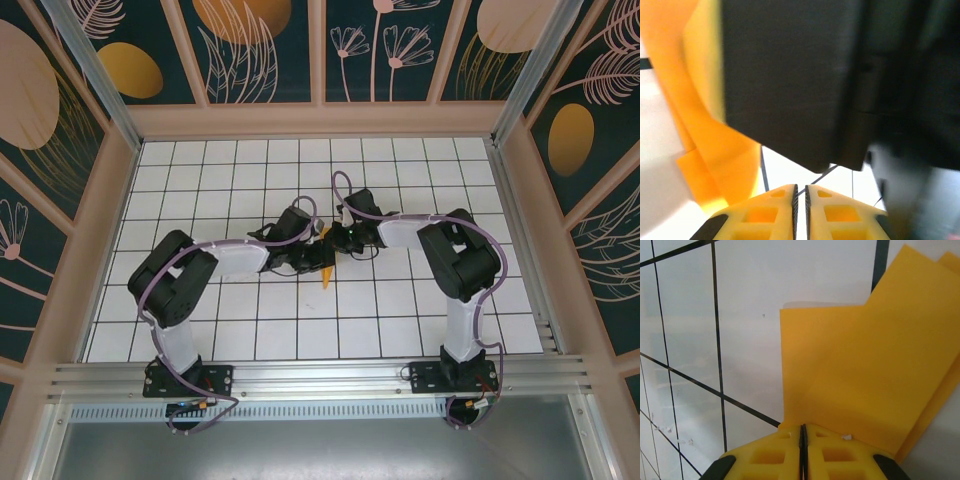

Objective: Fold a paper plane with a square sheet of paper (fold left side to right side)
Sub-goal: Fold the wing for the fifth time at the center of the table.

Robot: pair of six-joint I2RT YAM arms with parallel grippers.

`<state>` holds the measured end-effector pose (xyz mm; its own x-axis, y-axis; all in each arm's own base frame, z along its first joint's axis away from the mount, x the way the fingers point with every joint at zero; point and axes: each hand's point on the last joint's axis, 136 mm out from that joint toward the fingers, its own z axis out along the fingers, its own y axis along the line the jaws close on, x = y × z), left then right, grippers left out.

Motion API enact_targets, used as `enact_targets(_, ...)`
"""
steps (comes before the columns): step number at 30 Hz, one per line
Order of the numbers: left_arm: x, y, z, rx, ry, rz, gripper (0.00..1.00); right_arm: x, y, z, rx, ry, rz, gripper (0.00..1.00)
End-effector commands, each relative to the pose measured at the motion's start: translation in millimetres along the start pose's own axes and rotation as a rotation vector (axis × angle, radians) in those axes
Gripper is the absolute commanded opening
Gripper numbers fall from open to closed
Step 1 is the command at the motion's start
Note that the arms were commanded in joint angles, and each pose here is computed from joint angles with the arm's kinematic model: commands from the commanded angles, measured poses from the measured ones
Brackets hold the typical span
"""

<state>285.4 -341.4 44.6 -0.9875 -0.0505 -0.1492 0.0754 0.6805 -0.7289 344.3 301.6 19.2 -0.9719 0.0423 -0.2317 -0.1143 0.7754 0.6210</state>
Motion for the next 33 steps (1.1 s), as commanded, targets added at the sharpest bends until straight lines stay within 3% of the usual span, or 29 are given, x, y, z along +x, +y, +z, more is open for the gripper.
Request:
enact_targets(1,-1,8,6,-0.023,0.012,0.013,0.16,5,-17,5,0.049,0.01,0.026,0.13)
enact_targets(17,44,49,18,-0.147,0.143,0.017,0.17,6,-21,9,0.063,0.019,0.031,0.13)
enact_targets(28,64,67,-2,-0.212,0.143,0.009,0.17,5,-20,10,0.063,0.024,0.032,0.13)
enact_targets(33,54,48,-11,-0.165,0.097,0.031,0.18,6,-21,11,0.064,0.03,0.033,0.13)
